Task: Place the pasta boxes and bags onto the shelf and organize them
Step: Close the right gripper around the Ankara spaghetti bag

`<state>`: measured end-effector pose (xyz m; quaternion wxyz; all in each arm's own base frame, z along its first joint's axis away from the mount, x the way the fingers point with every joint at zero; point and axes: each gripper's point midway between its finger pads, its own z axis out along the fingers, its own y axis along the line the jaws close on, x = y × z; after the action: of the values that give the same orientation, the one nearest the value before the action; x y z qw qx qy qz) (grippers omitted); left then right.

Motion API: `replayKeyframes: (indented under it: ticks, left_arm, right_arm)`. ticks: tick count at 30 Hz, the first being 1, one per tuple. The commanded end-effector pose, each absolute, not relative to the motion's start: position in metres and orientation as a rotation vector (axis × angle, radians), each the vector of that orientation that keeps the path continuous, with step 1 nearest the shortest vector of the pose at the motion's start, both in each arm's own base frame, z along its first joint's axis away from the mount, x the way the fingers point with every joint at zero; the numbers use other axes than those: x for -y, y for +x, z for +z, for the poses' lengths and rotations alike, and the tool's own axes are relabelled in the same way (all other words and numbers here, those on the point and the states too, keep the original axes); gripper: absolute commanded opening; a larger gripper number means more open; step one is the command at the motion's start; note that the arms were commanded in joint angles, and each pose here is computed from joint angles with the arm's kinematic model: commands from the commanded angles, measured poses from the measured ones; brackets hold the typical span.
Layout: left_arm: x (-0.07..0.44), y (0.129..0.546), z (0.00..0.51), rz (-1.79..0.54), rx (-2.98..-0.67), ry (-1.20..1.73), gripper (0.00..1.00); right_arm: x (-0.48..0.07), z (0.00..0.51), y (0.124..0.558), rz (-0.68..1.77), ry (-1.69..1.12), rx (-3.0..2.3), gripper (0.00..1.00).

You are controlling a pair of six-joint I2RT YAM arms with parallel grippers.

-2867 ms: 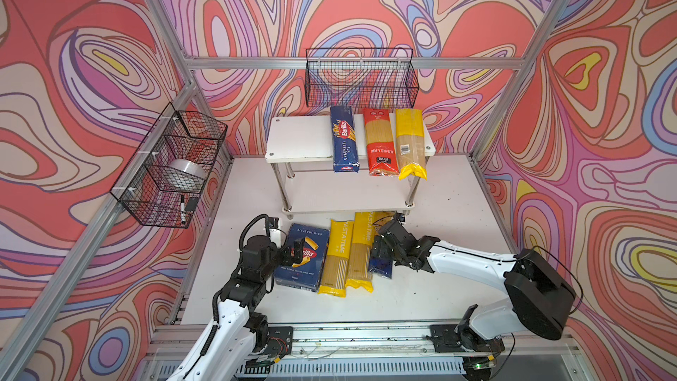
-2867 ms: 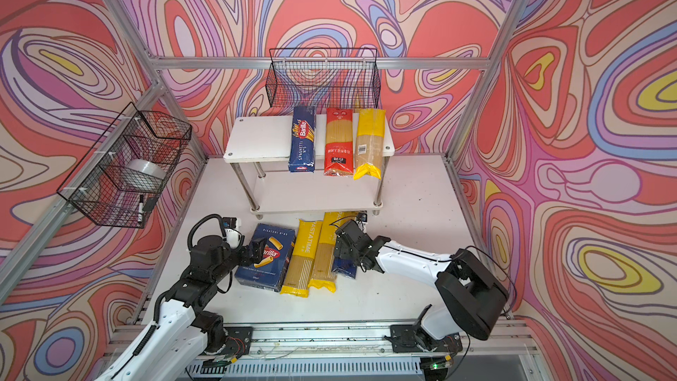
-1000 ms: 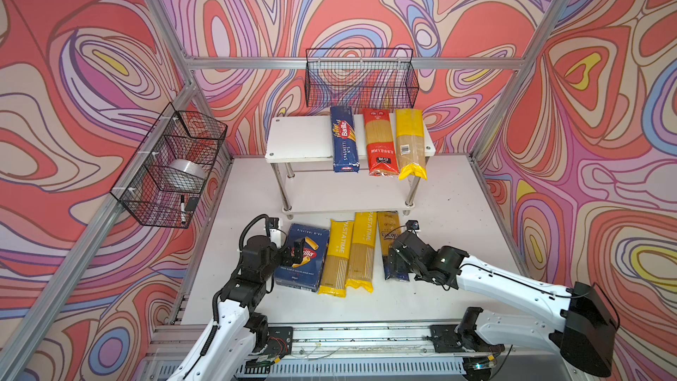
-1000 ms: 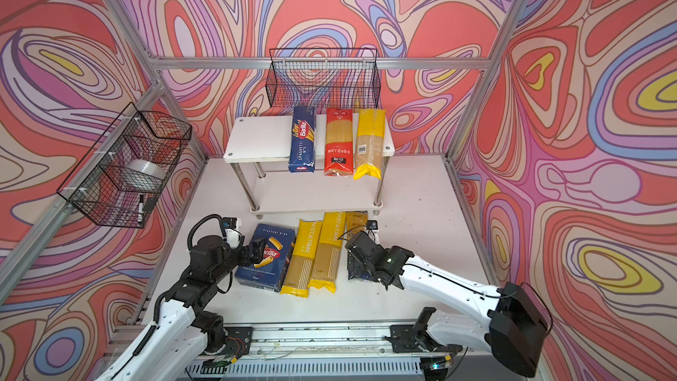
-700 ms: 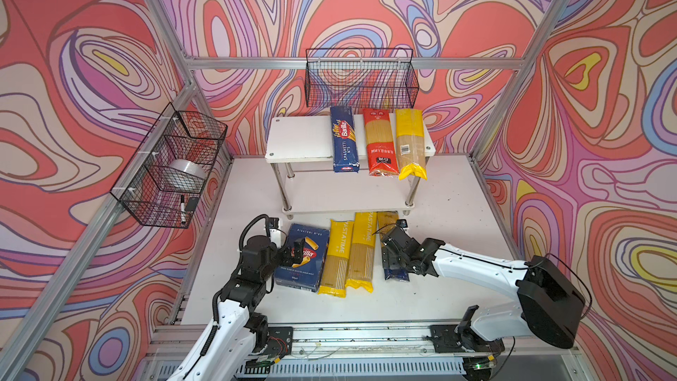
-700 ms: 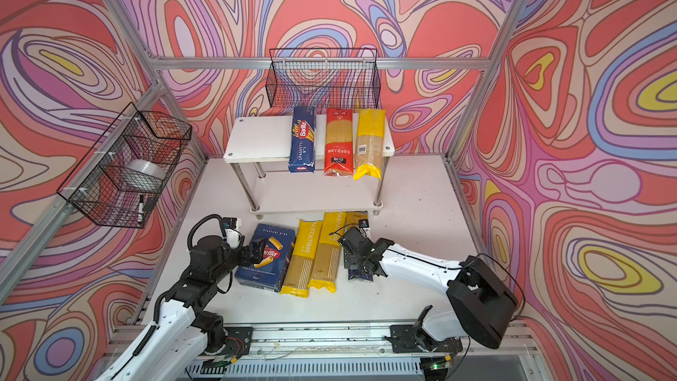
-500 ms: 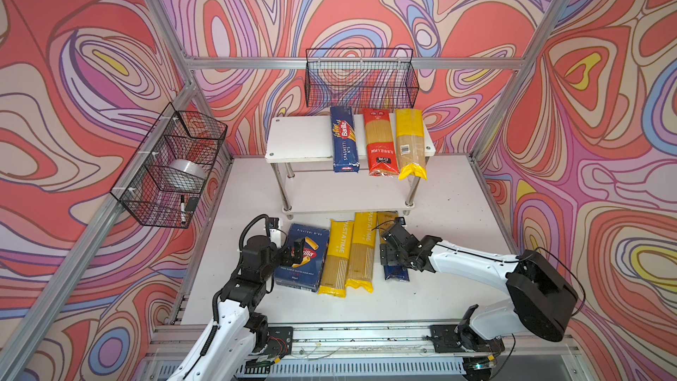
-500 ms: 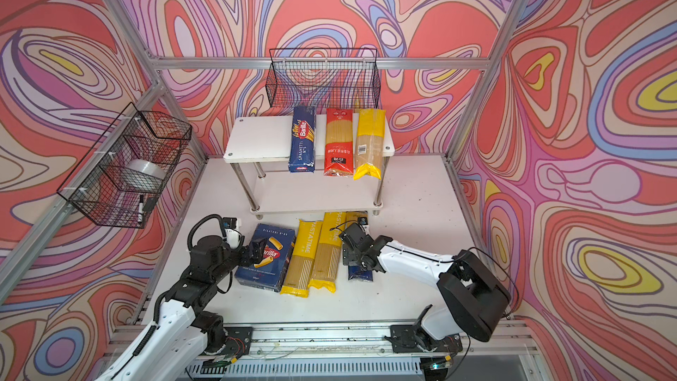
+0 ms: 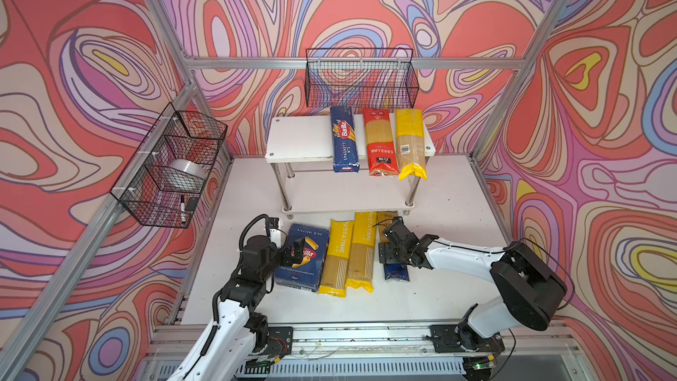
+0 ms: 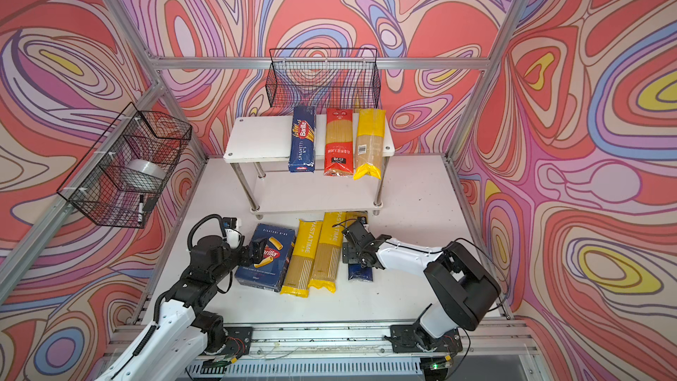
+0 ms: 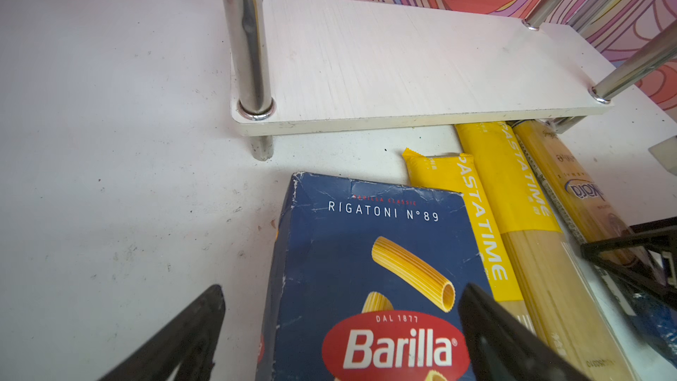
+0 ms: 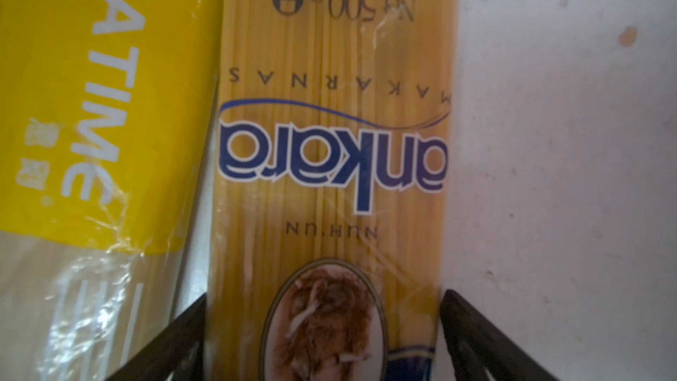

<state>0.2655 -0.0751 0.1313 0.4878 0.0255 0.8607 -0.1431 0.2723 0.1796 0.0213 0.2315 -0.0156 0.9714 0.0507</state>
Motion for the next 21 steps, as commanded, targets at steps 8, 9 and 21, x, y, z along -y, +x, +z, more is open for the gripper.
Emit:
replayKeyframes:
  ticks: [8, 9, 21]
  left_arm:
    - [0.077, 0.267, 0.142, -0.357, -2.075, 0.074, 1.0]
    - [0.078, 0.267, 0.142, -0.359, -2.073, 0.075, 1.0]
    - [0.078, 0.267, 0.143, -0.359, -2.073, 0.074, 1.0]
  right_arm:
    - [-0.171, -0.002, 0.252, 0.133, -0.023, -2.756, 0.89]
    - [-0.171, 0.0, 0.25, 0.139, -0.013, -2.764, 0.86]
    - [-0.169, 0.001, 0.239, 0.207, 0.071, -2.764, 0.71]
